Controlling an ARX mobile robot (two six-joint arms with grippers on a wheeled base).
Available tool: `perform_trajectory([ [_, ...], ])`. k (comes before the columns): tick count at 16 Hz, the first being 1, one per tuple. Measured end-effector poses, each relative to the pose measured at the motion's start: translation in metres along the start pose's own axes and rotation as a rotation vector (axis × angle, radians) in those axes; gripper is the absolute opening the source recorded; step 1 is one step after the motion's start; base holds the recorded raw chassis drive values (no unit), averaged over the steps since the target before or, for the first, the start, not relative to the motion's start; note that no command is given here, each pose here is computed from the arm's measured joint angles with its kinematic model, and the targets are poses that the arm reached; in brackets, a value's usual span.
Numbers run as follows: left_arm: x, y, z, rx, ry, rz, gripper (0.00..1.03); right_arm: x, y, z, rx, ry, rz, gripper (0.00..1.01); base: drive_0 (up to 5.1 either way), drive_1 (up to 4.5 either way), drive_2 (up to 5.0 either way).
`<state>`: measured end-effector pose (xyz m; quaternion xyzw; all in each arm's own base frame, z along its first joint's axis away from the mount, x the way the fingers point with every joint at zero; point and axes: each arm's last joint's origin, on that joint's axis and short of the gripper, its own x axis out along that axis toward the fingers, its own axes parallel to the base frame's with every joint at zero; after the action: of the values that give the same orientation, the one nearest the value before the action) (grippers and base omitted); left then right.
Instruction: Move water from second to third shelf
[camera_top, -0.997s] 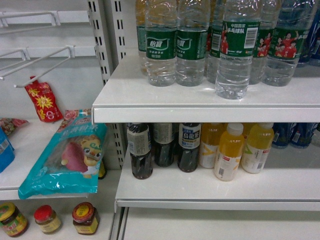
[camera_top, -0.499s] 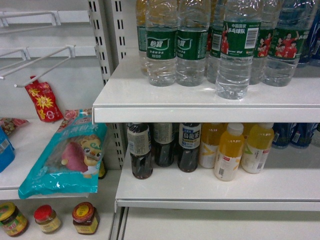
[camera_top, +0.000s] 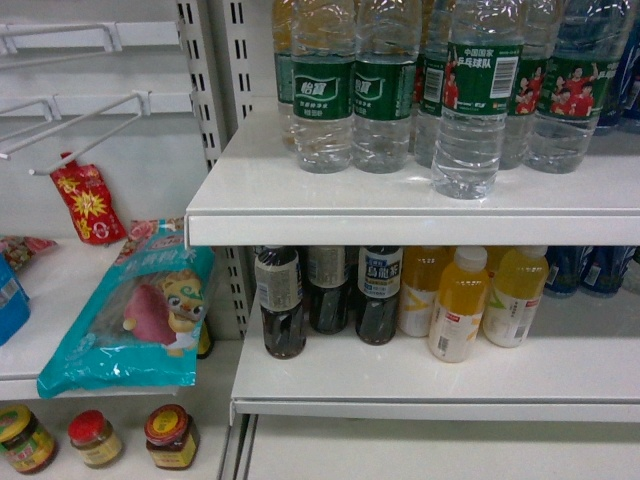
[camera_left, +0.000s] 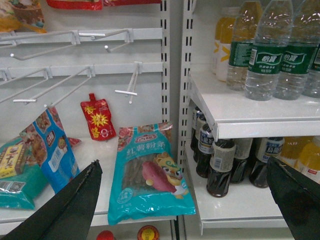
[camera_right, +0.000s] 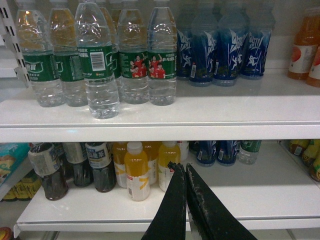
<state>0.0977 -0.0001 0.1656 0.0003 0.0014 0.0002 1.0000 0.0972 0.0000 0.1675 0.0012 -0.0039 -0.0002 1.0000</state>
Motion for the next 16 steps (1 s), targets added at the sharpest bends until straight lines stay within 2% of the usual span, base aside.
perform_trajectory([
  [3,0.0000,0.0000,0.0000,0.000,0.000,-0.001,0.98,0.0000,0.0000,-0.0003,0.000,0.003,0.000,0.02,0.0,0.00,0.0],
  [4,0.0000,0.0000,0.0000,0.000,0.000,-0.001,0.98,0.0000,0.0000,-0.0003,-0.001,0.003,0.000,0.11,0.0,0.00,0.0],
  [10,0.0000,0.0000,0.0000,0.000,0.000,-0.001,0.98,0.0000,0.0000,-0.0003,0.000,0.003,0.000,0.90,0.0,0.00,0.0],
  [11,0.0000,0.0000,0.0000,0.000,0.000,-0.001,0.98,0.0000,0.0000,-0.0003,0.000,0.003,0.000,1.00,0.0,0.00,0.0],
  [12,0.0000,0.0000,0.0000,0.000,0.000,-0.001,0.98,0.0000,0.0000,-0.0003,0.000,0.003,0.000,0.97,0.0,0.00,0.0],
  [16,0.0000,0.0000,0.0001,0.000,-0.002,-0.001,0.98,0.0000,0.0000,-0.0001,0.000,0.002,0.000,0.98,0.0,0.00,0.0],
])
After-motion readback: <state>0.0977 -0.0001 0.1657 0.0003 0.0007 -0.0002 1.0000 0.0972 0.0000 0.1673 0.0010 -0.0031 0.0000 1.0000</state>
